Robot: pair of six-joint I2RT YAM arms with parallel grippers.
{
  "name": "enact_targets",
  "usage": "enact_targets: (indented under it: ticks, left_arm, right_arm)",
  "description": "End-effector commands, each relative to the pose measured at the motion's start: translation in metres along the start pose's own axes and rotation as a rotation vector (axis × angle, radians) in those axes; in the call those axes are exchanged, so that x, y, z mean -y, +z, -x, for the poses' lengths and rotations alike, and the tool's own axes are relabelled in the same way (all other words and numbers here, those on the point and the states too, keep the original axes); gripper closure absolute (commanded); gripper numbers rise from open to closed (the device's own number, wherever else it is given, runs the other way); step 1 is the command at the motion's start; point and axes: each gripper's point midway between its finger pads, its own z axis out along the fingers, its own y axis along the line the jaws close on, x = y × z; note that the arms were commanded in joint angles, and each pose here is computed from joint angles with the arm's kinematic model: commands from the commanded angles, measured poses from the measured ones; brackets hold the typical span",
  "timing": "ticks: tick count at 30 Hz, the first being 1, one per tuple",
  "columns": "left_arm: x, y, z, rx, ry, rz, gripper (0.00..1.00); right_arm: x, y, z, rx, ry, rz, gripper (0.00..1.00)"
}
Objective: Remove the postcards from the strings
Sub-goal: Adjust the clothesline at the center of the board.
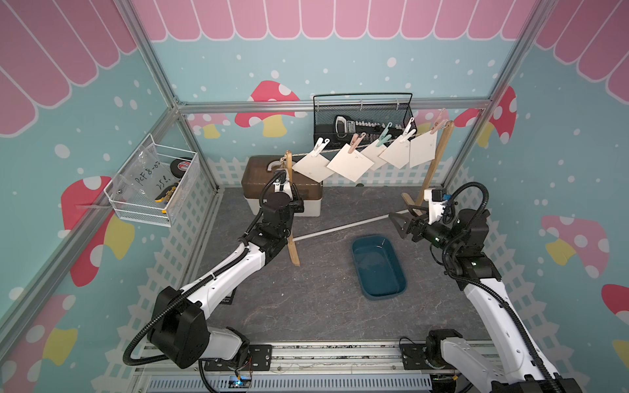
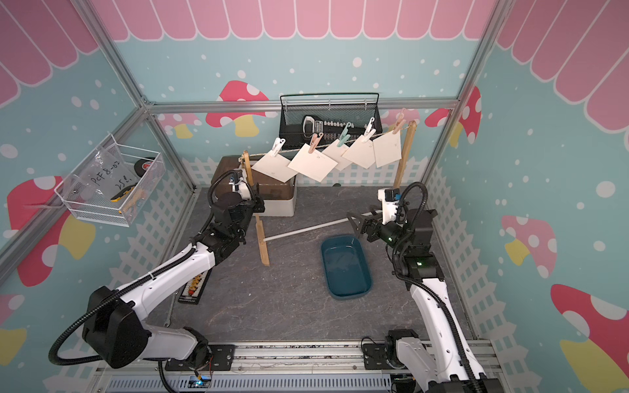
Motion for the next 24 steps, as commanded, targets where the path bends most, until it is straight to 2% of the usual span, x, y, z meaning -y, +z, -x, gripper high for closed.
enact_targets:
  ticks: [1, 11, 20, 24]
  left_arm:
    - [-0.002, -0.012, 0.012, 0.032, -0.035, -0.057, 0.74]
    - [-0.011, -0.033, 0.005, 0.028, -0.041, -0.153, 0.8]
    - [-0.041, -0.048, 0.007, 0.036, -0.054, -0.127, 0.8]
    - [-0.048, -0.057, 0.007, 0.044, -0.056, -0.106, 0.8]
  right_arm:
    - [-0.017, -0.008, 0.016, 0.027, -0.048, 0.041, 0.05]
    - [-0.038, -0.02, 0.029, 0.043, -0.099, 0.092, 0.05]
    - [-0.089, -0.035, 0.035, 0.049, -0.151, 0.29, 0.05]
    - [-0.103, -0.04, 0.031, 0.049, -0.178, 0.327, 0.05]
